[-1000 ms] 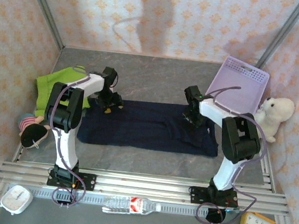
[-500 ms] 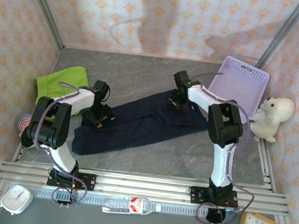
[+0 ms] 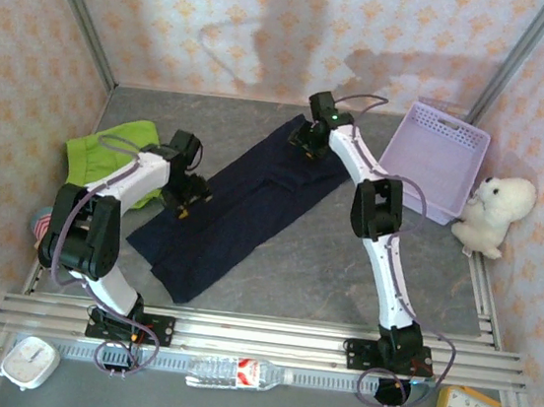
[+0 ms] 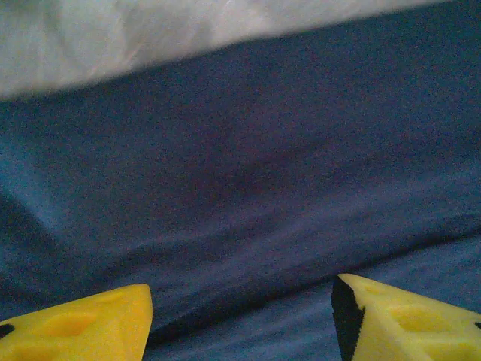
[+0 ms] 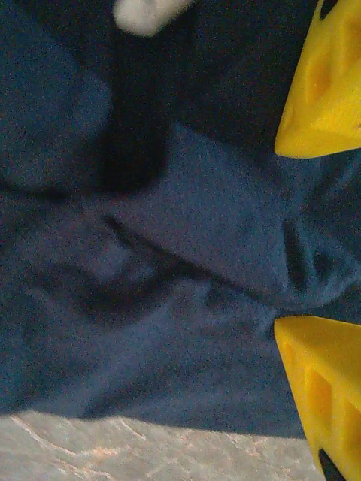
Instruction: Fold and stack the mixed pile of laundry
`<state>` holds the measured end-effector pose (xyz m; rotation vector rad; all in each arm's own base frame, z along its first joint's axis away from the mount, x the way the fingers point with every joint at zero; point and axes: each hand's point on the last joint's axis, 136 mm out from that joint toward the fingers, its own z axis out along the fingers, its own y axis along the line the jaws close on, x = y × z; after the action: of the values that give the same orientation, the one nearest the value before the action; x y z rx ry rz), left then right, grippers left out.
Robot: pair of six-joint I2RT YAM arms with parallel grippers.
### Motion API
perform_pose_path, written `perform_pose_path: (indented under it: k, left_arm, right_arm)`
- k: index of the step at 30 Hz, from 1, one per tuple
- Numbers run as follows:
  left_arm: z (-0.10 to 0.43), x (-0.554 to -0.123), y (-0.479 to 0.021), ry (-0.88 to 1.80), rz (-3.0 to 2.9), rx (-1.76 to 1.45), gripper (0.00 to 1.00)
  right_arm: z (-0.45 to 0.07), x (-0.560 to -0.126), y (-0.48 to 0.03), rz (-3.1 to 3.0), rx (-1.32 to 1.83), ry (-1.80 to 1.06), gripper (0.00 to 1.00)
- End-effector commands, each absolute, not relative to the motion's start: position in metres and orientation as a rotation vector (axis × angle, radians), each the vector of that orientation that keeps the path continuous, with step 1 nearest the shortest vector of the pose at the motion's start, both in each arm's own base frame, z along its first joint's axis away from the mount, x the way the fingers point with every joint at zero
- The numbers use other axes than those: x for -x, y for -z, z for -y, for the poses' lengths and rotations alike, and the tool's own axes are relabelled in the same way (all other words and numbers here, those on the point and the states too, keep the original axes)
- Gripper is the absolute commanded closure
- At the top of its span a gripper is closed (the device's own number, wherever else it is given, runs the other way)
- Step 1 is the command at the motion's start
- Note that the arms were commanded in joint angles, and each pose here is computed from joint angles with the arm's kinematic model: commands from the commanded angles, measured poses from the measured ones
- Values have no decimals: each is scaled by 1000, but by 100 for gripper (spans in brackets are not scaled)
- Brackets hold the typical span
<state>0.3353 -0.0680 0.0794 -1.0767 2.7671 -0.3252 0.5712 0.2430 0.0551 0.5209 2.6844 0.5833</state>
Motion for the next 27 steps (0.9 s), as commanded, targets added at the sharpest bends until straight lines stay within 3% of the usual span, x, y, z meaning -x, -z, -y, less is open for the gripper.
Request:
perform_pose_path:
  k: [1,4,8,10,17,27]
  left_arm:
    - [64,-345,-89,245,-2819,947,36]
    - [70,-357,-80,269,-2863,871,51]
    - [81,-371,-62,320,-2922,794,88]
    - [85,-377,-55,332,-2937,763,100]
    - [87,-382,-19,304,-3022,759,100]
    - [107,-350,13,393,-3069,944,100]
  right_arm:
    - [-227,-552,-112,-2650,-545,-560,42]
    - [-214,-528,-117,-2657,-569,-472,44]
    - [-203,-493,-108,-2652,-679,-439,46]
    - [-202,-480,-100,-2647,-739,-450,47]
    - [-210,-469,-59,-2658,-872,-474,48]
    - [-182,-515,-9,-2706,-935,-337,55]
